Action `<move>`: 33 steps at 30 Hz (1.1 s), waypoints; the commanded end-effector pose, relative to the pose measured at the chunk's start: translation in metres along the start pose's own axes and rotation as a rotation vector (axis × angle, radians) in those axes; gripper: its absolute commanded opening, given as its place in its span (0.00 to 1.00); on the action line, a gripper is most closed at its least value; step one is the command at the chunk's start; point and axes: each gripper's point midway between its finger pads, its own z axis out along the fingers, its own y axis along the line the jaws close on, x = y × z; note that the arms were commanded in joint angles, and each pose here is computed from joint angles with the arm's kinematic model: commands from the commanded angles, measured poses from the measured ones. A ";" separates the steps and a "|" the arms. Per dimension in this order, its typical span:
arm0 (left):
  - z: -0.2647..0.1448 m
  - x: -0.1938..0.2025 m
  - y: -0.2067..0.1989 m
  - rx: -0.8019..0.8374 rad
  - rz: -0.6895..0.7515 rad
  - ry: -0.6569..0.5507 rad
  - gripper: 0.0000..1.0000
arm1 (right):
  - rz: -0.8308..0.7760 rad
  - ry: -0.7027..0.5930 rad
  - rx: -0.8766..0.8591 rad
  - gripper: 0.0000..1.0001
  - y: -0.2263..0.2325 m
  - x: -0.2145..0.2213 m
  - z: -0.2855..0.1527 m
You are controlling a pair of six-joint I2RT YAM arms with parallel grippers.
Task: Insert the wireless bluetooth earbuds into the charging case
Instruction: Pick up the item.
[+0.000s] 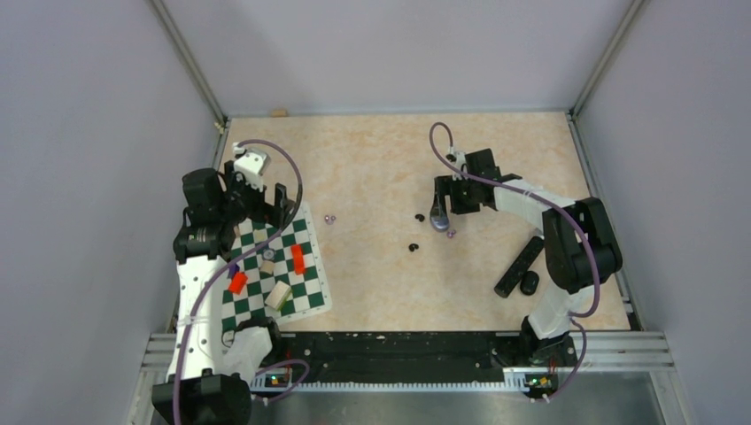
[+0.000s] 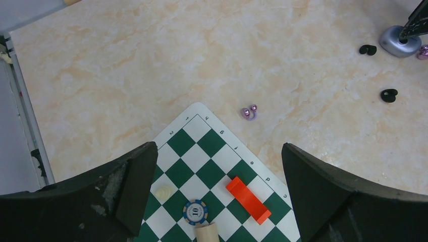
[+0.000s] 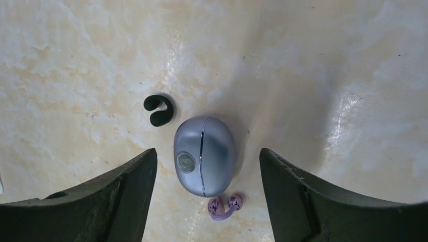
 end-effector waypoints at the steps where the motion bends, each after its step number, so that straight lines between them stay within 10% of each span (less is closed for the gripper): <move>1: 0.000 -0.009 0.002 -0.001 0.006 -0.041 0.99 | -0.056 -0.045 -0.006 0.73 0.011 -0.016 -0.011; 33: -0.008 -0.017 -0.001 0.011 0.000 -0.076 0.99 | -0.326 0.064 0.202 0.73 0.001 0.009 0.008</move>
